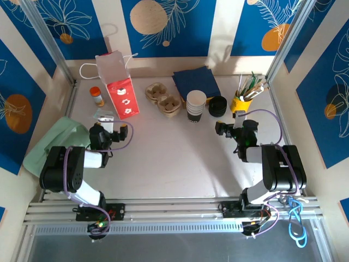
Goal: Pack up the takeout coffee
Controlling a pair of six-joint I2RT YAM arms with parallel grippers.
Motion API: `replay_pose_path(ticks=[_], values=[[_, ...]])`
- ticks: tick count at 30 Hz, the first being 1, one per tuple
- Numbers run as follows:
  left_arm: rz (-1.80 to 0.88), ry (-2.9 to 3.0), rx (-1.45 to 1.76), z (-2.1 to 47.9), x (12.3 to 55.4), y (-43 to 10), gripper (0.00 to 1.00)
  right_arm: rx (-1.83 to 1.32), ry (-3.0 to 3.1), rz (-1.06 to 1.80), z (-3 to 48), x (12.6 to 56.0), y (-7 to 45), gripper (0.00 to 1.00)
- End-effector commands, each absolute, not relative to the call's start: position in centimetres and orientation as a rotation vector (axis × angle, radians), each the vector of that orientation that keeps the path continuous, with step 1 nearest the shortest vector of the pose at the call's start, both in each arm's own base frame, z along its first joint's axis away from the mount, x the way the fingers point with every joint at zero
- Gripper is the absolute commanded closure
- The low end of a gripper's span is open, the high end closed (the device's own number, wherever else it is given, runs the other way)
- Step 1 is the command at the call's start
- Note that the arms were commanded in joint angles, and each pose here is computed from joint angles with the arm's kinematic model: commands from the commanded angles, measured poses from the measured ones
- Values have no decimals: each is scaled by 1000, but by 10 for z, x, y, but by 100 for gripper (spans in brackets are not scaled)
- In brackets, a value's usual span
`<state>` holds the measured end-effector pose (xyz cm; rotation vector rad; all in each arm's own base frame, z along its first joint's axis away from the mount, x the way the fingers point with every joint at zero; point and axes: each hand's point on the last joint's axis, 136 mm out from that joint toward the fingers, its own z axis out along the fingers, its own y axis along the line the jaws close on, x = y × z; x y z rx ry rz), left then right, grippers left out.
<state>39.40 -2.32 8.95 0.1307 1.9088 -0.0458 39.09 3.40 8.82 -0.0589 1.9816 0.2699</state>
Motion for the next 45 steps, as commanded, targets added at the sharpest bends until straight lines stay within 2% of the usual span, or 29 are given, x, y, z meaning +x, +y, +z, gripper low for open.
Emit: replay_pose_path(ticks=[1, 31, 38, 45], values=[[-67, 1900, 156, 92, 396, -29, 1, -73, 1956, 254, 95, 396, 35, 1], [-68, 1896, 157, 92, 395, -29, 1, -70, 1954, 268, 95, 395, 34, 1], [-37, 1846, 108, 128, 378, -21, 1, -23, 1922, 236, 115, 387, 27, 1], [-52, 1873, -78, 178, 361, -7, 1, 227, 2001, 266, 150, 373, 5, 1]])
